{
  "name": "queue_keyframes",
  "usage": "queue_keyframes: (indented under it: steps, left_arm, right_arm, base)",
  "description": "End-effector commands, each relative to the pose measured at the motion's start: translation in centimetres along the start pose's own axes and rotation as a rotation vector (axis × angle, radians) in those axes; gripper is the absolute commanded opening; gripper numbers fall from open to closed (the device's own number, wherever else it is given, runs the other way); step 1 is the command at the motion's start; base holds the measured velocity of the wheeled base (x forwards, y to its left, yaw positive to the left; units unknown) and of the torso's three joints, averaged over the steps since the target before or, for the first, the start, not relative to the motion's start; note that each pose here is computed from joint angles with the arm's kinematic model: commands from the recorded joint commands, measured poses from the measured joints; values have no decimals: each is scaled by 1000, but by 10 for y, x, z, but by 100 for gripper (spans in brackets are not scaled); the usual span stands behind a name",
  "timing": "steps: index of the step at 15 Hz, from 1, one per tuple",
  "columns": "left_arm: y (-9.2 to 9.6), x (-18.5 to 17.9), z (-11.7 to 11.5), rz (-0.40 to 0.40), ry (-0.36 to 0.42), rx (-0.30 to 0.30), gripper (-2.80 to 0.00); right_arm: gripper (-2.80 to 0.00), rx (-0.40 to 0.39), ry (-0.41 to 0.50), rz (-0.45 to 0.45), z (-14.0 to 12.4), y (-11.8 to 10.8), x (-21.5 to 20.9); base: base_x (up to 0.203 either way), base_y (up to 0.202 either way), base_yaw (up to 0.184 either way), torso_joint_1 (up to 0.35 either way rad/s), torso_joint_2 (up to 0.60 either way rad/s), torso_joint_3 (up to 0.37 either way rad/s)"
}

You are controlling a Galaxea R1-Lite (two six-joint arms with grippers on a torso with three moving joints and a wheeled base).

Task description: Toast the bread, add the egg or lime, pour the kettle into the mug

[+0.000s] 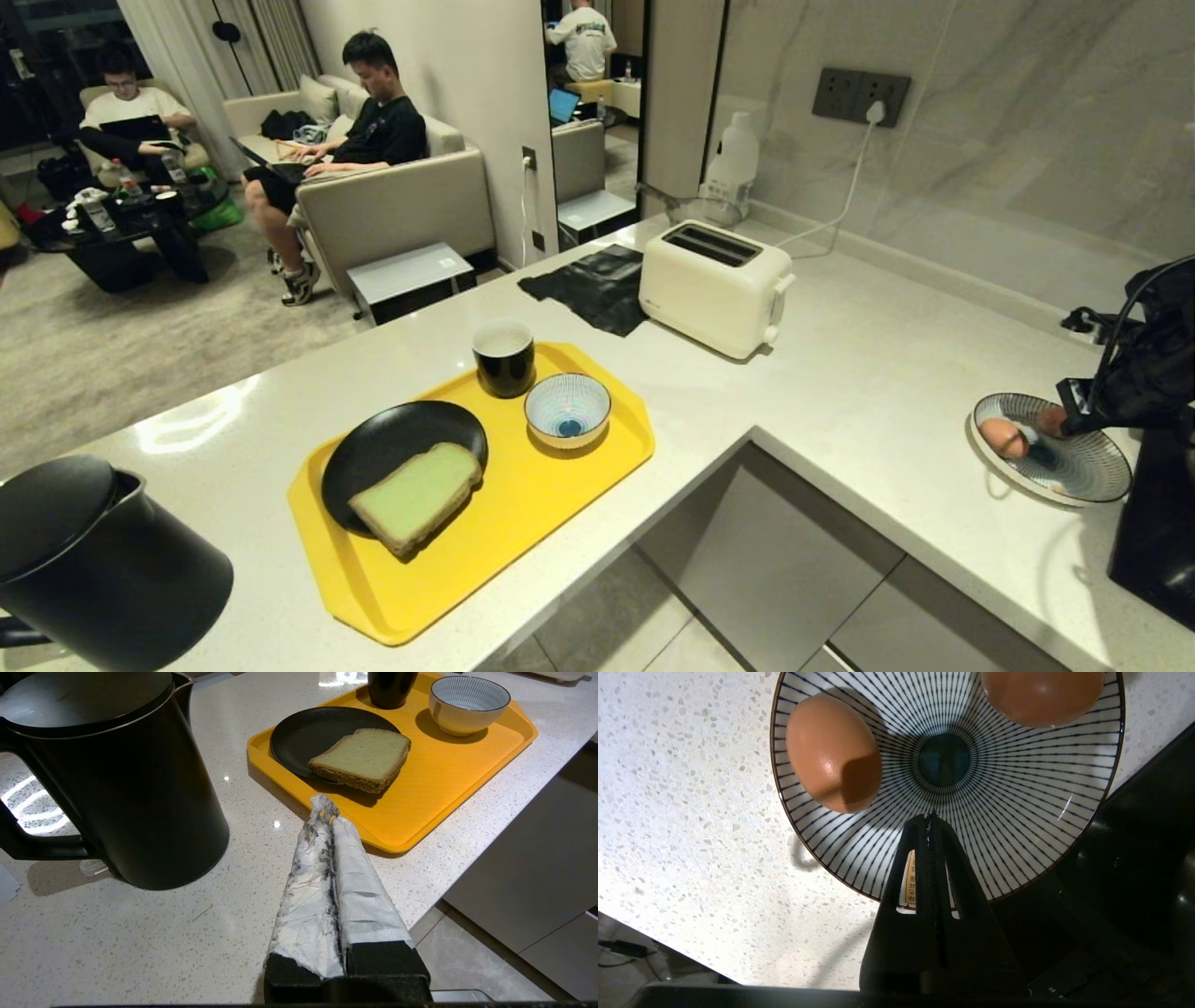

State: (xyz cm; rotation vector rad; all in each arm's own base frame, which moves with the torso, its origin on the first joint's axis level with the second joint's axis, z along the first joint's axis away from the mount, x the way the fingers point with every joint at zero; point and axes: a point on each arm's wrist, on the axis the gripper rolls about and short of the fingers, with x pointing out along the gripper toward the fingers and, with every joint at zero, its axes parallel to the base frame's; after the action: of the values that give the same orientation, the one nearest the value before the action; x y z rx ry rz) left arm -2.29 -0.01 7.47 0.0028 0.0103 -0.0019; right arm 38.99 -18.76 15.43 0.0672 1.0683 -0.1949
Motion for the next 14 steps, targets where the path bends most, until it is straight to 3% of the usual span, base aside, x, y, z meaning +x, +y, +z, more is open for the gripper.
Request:
queue_keyframes:
  steps: [1, 9, 14]
  left_arm:
    - [0, 0, 0, 0, -3, 0, -280]
    - [0, 0, 0, 0, -3, 0, -280]
    - [0, 0, 0, 0, -3, 0, -280]
  right_arm:
    - [0, -36, -5, 3, -1, -4, -4]
    - [0, -297, -21, 74, -11, -23, -2]
    - [0, -359, -46, 58, -3, -23, 2]
  base:
    - [0, 0, 0, 0, 0, 0]
    - [0, 0, 0, 0, 0, 0]
    - [0, 0, 0, 0, 0, 0]
